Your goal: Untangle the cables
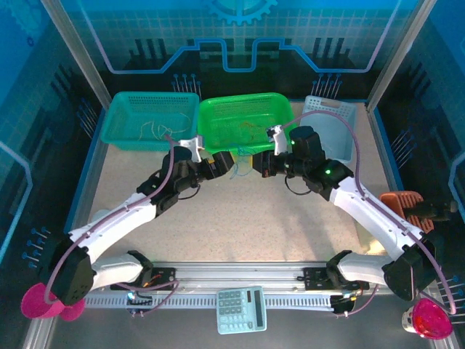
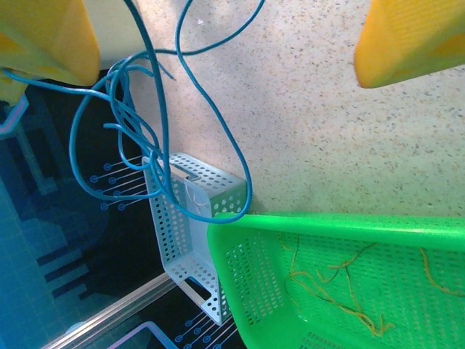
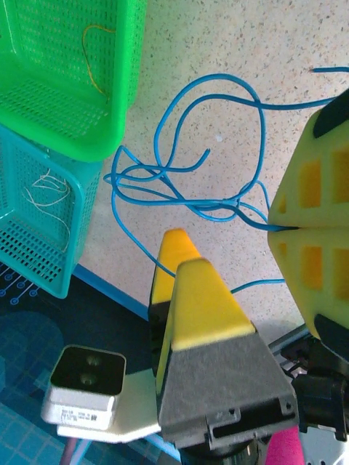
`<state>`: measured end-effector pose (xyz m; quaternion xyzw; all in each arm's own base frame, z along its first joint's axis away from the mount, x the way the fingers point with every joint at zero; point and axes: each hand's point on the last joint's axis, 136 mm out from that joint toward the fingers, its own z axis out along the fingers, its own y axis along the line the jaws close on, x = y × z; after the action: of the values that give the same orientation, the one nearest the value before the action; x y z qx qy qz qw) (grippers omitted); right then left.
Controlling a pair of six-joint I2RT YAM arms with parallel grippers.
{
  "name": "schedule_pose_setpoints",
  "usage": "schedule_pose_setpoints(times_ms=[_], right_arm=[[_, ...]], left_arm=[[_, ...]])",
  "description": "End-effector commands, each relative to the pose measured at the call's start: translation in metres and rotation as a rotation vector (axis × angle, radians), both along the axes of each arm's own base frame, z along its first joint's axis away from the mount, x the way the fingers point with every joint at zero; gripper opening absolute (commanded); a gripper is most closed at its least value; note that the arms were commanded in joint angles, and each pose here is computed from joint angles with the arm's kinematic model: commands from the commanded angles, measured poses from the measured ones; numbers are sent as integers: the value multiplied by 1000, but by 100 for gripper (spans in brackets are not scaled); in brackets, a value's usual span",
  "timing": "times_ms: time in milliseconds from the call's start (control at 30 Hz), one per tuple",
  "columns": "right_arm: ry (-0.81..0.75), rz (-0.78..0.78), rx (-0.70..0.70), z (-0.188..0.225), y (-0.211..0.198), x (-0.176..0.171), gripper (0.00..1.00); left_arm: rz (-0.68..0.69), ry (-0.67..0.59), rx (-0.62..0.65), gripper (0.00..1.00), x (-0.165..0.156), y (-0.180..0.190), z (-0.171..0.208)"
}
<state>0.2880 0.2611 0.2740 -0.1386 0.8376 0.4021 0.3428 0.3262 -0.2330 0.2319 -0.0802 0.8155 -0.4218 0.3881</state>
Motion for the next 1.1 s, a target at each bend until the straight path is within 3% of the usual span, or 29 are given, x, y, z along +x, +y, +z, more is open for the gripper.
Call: schedule_pose_setpoints(times_ms=[0,133,300,700,867,1067], right_arm=[[-8,22,20,4,5,-7,0],[0,20,11,-2,5,-8,0],[16,-57,-45,-28,-12,1,0],[173,-420,-118,-115,-117,22,0],[174,-511,-108,-114,-140,25,0],[118,-405,-39,-80,-121,28,0]], left_arm=[[-18,-44,-59,84,8,-8,23],[-23,-43,-72,58,10,-11,20],[-8,-65,-59,2,12,-7,25],[215,-124,-5,0,9,75,44],[272,-126,28,0,1,96,41],[242,-108,20,0,-3,93,32]])
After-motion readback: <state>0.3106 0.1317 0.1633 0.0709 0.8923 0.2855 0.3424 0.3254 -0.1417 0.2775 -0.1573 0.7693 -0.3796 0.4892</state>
